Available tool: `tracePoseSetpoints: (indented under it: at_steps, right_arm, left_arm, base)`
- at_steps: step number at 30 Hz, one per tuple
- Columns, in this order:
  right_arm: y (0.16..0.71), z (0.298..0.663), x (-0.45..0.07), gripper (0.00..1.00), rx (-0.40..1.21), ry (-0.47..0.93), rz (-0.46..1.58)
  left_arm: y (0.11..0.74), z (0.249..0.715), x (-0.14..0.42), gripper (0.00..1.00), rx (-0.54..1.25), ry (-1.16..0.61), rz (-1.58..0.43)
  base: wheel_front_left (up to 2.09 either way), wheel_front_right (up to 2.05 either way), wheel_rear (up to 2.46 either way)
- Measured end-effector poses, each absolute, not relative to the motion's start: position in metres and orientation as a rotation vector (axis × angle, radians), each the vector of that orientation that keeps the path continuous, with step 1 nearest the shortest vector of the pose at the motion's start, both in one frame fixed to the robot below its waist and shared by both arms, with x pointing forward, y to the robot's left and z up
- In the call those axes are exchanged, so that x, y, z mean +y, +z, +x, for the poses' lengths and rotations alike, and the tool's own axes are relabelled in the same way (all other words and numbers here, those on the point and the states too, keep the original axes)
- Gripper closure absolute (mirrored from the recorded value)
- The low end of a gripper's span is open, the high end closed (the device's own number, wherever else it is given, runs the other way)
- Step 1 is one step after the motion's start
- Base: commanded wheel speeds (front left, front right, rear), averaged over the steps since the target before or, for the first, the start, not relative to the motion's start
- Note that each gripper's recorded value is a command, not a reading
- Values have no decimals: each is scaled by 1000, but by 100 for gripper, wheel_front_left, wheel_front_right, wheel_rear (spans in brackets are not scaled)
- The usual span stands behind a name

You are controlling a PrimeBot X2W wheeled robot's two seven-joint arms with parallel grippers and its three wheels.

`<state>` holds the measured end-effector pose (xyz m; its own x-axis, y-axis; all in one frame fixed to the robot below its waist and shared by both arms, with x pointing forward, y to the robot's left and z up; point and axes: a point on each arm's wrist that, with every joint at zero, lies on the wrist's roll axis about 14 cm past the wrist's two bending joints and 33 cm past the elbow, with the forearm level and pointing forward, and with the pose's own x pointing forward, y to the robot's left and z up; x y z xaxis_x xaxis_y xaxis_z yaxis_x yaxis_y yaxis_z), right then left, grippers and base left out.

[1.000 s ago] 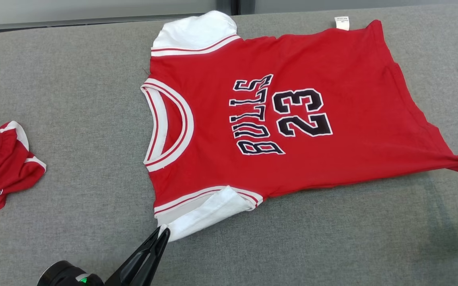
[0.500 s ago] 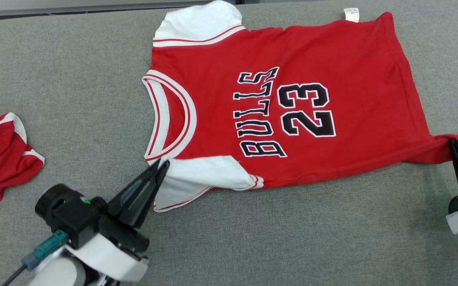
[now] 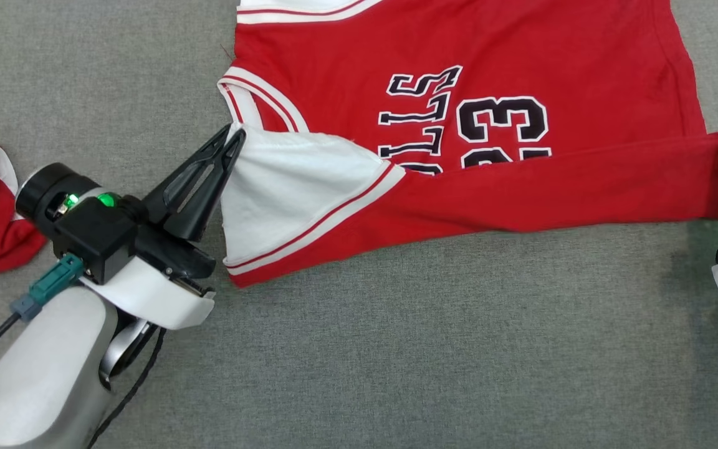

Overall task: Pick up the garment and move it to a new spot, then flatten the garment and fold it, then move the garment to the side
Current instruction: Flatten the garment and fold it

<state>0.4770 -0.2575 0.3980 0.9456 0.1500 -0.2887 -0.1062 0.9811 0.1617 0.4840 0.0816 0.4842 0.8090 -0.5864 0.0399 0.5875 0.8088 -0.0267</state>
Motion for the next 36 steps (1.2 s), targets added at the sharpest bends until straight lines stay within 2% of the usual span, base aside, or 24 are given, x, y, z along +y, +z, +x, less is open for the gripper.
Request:
tracePoseSetpoints:
  at_steps: [16, 17, 18, 19, 20, 25, 29, 36]
  right_arm:
    - [376, 511, -255, 100, 323, 139, 117]
    - [373, 511, -252, 77, 330, 144, 118]
    - [372, 511, -251, 29, 333, 146, 122]
    - [372, 512, -249, 0, 333, 147, 124]
    - [374, 513, -249, 0, 326, 144, 131]
    - [392, 510, -260, 0, 286, 119, 116]
    - [401, 493, -273, 0, 269, 83, 107]
    - [402, 458, -276, 0, 275, 41, 135]
  left_arm:
    - [465, 522, 64, 100, -40, -682, 9]
    - [465, 523, 64, 100, -40, -680, 9]
    - [463, 524, 65, 78, -37, -676, 9]
    - [462, 526, 66, 40, -33, -667, 6]
    - [463, 528, 69, 0, -35, -648, 1]
    - [465, 521, 83, 0, -31, -581, -9]
    - [457, 498, 102, 0, 10, -481, -62]
    - [404, 422, 94, 0, 273, -454, -204]
  base:
    - [0, 0, 0]
    - [0, 0, 0]
    - [0, 0, 0]
    - [0, 0, 0]
    - [0, 0, 0]
    - [0, 0, 0]
    - [0, 0, 0]
    - [0, 0, 0]
